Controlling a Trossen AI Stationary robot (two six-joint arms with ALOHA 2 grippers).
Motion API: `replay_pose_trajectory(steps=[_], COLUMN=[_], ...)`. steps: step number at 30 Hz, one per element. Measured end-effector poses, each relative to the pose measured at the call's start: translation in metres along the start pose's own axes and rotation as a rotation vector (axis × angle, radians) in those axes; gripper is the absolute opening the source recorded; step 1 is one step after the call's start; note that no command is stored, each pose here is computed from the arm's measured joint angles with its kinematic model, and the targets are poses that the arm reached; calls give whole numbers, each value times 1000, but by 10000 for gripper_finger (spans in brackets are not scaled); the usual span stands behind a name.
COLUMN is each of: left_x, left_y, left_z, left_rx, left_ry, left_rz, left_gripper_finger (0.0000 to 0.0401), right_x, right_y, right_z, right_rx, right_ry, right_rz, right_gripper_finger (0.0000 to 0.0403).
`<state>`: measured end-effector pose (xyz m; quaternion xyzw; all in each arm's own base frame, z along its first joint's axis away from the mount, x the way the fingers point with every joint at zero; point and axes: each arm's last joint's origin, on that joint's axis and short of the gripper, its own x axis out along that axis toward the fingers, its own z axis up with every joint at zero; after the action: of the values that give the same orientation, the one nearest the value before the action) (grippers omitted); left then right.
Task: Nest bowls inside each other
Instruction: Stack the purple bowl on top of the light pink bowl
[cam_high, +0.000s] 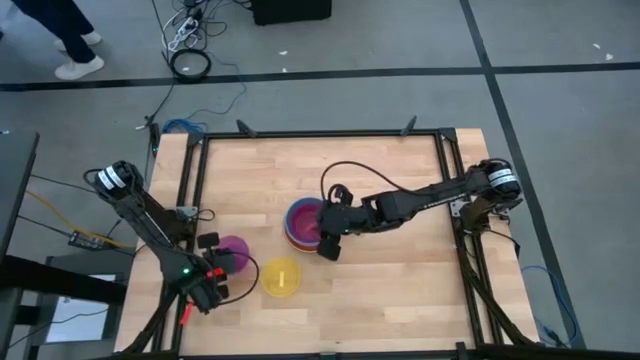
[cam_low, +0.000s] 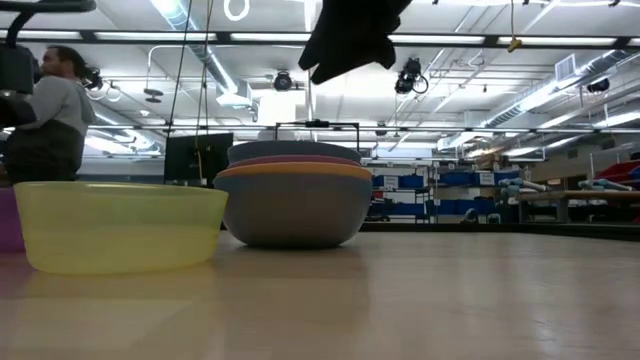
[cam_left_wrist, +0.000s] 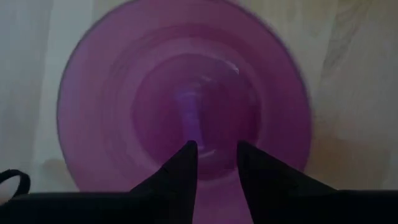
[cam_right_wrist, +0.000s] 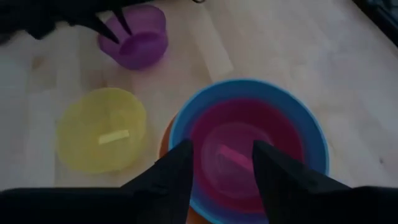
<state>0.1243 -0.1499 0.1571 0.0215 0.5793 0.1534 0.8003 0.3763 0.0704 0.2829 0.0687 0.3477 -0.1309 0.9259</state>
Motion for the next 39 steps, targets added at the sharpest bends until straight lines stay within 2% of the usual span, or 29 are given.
replay_pose_trajectory(steps=[6, 13, 20, 25, 29, 33, 39], left_x=[6, -9, -37, -58, -53, -36, -12], left_y=[-1, -3, -18, -29, -32, -27, -19], left_z=[-3, 6, 18, 19, 12, 4, -10], left_rx=[-9, 29, 70, 153, 134, 89, 99], left_ry=[-4, -10, 47, 43, 55, 87, 106], left_rz=[-23, -11, -155, -259, -291, -232, -187], left_gripper_finger=[122, 121, 122, 121, 121, 121, 110], right_x=[-4, -4, -4, -4, -4, -4, -4], right_y=[3, 2, 2, 2, 3, 3, 3], right_z=[0, 0, 0, 0, 0, 0, 0], right_rx=[1, 9, 16, 20, 22, 22, 21], right_ry=[-8, -15, -15, -14, -13, -13, -13], right_rz=[3, -12, -12, -12, -12, -12, -12], right_gripper_finger=[150, 150, 150, 150, 150, 150, 150])
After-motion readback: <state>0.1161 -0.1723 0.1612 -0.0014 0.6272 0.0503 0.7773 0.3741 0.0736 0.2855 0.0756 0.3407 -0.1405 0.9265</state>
